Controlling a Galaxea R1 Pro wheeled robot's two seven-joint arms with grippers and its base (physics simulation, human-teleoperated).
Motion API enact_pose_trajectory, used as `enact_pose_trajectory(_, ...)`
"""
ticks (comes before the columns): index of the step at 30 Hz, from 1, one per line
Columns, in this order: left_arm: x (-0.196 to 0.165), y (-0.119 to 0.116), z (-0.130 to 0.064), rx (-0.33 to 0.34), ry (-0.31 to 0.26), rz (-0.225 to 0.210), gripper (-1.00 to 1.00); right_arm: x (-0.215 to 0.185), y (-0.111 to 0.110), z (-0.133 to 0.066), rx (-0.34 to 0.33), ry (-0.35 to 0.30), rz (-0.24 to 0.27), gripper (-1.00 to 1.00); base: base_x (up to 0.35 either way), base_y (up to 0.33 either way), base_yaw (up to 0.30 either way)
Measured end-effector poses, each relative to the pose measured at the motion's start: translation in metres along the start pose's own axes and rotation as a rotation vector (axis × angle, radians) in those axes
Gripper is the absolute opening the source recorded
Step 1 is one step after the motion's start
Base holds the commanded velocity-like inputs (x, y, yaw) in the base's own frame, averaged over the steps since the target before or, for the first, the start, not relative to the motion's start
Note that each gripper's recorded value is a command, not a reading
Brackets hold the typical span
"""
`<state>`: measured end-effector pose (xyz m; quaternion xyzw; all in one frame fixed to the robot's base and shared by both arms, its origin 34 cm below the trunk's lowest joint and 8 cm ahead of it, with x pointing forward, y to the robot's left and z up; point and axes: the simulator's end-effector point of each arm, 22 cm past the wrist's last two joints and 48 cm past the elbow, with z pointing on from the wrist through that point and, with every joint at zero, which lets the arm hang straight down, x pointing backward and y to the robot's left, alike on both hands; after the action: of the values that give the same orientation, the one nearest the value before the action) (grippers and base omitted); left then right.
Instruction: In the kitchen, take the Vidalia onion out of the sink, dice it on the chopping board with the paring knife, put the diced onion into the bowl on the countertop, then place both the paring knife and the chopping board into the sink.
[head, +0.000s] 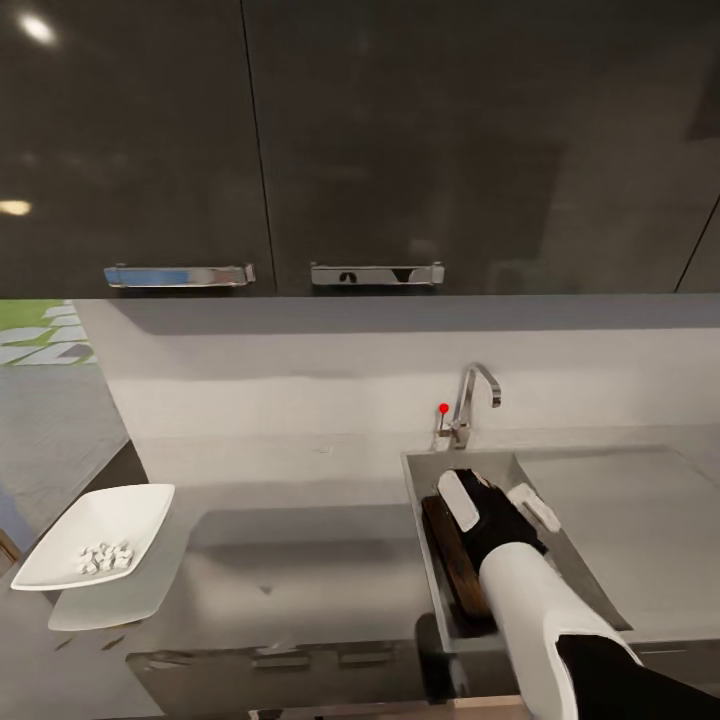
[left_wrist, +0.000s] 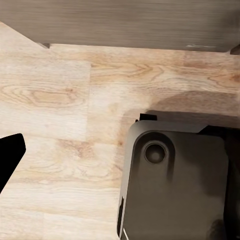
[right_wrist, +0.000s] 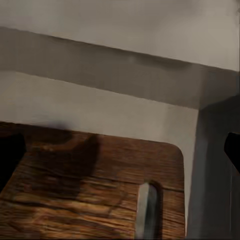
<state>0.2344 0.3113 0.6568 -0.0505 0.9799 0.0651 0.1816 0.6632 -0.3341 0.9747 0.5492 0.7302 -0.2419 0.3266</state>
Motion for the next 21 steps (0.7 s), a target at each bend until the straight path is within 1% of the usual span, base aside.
enact_pose_trajectory(3,0.000,0.000,0.000,0.000,0.000,0.000,1.00,-0.046,0.034,-0.034,-0.124,-0.031,-0.050,1.00,0.000,0.000,0.000)
enact_pose_trajectory(5,0.000,0.000,0.000,0.000,0.000,0.000,1.00,-0.061,0.042,-0.047,-0.163,-0.040,-0.074,1.00,0.000,0.000,0.000)
enact_pose_trajectory(8,0.000,0.000,0.000,0.000,0.000,0.000,1.00,-0.069,0.064,-0.072,-0.251,-0.099,-0.140,1.00,0.000,0.000,0.000)
enact_pose_trajectory(9,0.000,0.000,0.000,0.000,0.000,0.000,1.00,-0.070,0.078,-0.090,-0.315,-0.143,-0.177,1.00,0.000,0.000,0.000)
enact_pose_trajectory(10,0.000,0.000,0.000,0.000,0.000,0.000,1.00,-0.071,0.090,-0.105,-0.370,-0.173,-0.195,1.00,0.000,0.000,0.000)
enact_pose_trajectory(12,0.000,0.000,0.000,0.000,0.000,0.000,1.00,-0.071,0.106,-0.132,-0.474,-0.212,-0.207,1.00,0.000,0.000,0.000)
enact_pose_trajectory(13,0.000,0.000,0.000,0.000,0.000,0.000,1.00,-0.067,0.108,-0.139,-0.511,-0.218,-0.209,1.00,0.000,0.000,0.000)
enact_pose_trajectory(15,0.000,0.000,0.000,0.000,0.001,0.000,1.00,-0.047,0.101,-0.153,-0.590,-0.219,-0.220,1.00,0.000,0.000,0.000)
enact_pose_trajectory(18,0.001,0.000,0.000,0.000,0.002,0.000,1.00,-0.020,0.100,-0.180,-0.701,-0.231,-0.263,1.00,0.000,0.000,0.000)
enact_pose_trajectory(20,0.001,0.000,0.000,-0.001,0.003,0.000,1.00,-0.024,0.100,-0.186,-0.762,-0.289,-0.303,1.00,-0.054,0.000,0.000)
enact_pose_trajectory(21,0.002,0.000,0.000,-0.001,0.004,0.001,1.00,-0.025,0.099,-0.186,-0.773,-0.298,-0.308,1.00,-0.105,0.016,0.000)
